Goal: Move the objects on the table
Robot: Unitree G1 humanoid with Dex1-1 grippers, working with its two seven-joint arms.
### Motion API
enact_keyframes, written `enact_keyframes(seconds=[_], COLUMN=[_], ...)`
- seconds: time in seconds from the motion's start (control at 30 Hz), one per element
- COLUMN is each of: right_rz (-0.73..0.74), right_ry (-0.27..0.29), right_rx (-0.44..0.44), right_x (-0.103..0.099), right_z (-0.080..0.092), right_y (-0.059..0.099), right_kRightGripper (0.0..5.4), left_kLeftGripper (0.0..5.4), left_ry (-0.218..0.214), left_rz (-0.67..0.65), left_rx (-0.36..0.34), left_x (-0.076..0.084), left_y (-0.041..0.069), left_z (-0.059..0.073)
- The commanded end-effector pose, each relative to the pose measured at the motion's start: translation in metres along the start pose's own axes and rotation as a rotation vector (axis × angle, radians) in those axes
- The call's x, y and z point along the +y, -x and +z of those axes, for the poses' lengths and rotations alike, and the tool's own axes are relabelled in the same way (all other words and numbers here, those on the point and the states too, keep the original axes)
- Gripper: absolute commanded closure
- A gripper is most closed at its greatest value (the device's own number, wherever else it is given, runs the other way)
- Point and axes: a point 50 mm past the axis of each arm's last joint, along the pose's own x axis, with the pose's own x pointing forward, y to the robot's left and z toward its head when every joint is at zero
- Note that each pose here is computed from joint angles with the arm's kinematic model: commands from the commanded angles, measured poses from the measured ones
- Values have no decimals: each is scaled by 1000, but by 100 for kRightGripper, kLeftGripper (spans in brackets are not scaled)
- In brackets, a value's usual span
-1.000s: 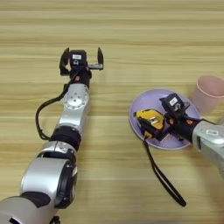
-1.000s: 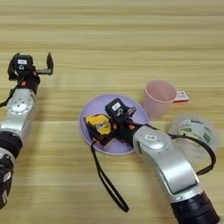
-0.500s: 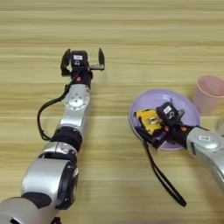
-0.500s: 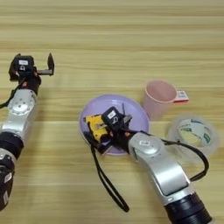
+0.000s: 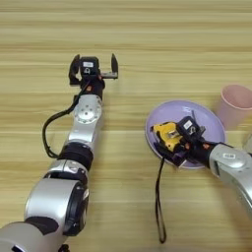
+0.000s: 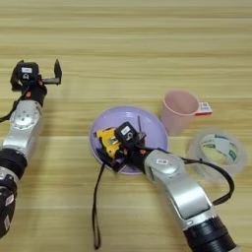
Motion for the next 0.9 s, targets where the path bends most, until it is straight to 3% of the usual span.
enact_keyframes(seconds=[0.03, 0.37, 0.63, 0.9], right_rz=[-15, -44, -56, -122], right_ry=[-4, -2, 7, -23], right_rx=[7, -64, -156, -158], right_x=[-4, -7, -4, -12], right_z=[0, 18, 42, 41], right_y=[2, 13, 42, 84], right_kRightGripper=[103, 103, 104, 104], left_kLeftGripper=[0, 0, 0, 0], left_ry=[-11, -11, -12, -12], left_rz=[-2, -2, -2, -2], left_rx=[8, 8, 9, 10], left_x=[-1, -2, -2, -3], left_y=[1, 1, 0, 0], left_z=[0, 0, 0, 0])
